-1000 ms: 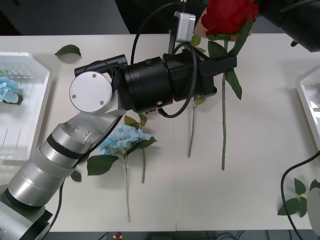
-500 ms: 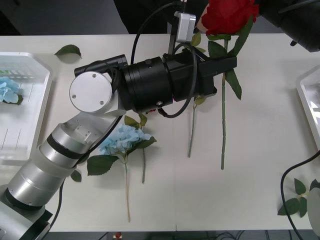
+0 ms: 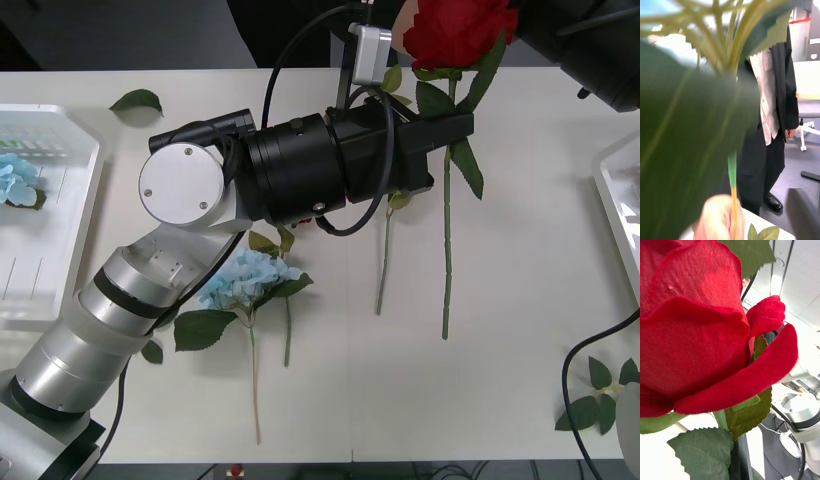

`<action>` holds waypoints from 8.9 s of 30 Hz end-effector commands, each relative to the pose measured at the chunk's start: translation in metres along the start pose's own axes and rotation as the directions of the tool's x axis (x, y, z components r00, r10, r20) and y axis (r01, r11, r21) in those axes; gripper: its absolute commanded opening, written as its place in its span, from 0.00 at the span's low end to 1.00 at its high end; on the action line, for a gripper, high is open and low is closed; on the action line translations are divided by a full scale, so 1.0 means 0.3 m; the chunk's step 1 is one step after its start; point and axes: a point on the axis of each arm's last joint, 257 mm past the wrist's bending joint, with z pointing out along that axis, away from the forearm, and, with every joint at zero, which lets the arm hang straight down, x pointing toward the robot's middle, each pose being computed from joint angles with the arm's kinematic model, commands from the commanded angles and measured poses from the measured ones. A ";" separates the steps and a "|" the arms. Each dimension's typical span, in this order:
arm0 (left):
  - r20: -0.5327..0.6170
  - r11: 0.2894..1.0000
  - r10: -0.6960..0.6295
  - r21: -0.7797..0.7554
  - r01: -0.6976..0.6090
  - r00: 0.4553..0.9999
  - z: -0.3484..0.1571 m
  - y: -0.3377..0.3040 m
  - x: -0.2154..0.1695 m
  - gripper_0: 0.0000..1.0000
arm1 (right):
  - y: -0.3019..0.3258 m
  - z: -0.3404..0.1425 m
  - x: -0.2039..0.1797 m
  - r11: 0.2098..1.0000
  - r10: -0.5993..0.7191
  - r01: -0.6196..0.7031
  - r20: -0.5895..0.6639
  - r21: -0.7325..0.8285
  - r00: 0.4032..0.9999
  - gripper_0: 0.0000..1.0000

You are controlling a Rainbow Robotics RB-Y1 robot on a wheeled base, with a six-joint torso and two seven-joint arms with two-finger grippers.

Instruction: Place the red flowers into the right box and the blue flowers into the left box. If a person shows an open palm, hand one flower to the person first, then continue sorting.

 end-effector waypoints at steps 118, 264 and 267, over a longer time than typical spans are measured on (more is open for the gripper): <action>-0.226 0.997 0.080 0.036 -0.073 0.971 -0.259 0.074 0.035 1.00 | 0.542 -0.735 0.428 0.626 0.332 -0.723 -0.739 -0.292 0.586 0.00; -0.475 0.438 -0.288 -0.838 -0.326 0.831 -0.942 0.596 0.156 0.00 | 0.369 -0.290 1.309 0.710 0.669 -0.004 -0.672 0.705 0.319 0.22; -0.499 0.445 -0.277 -0.824 -0.351 0.821 -0.988 0.641 0.067 0.00 | 0.374 -0.286 1.308 0.712 0.666 -0.005 -0.673 0.702 0.322 0.10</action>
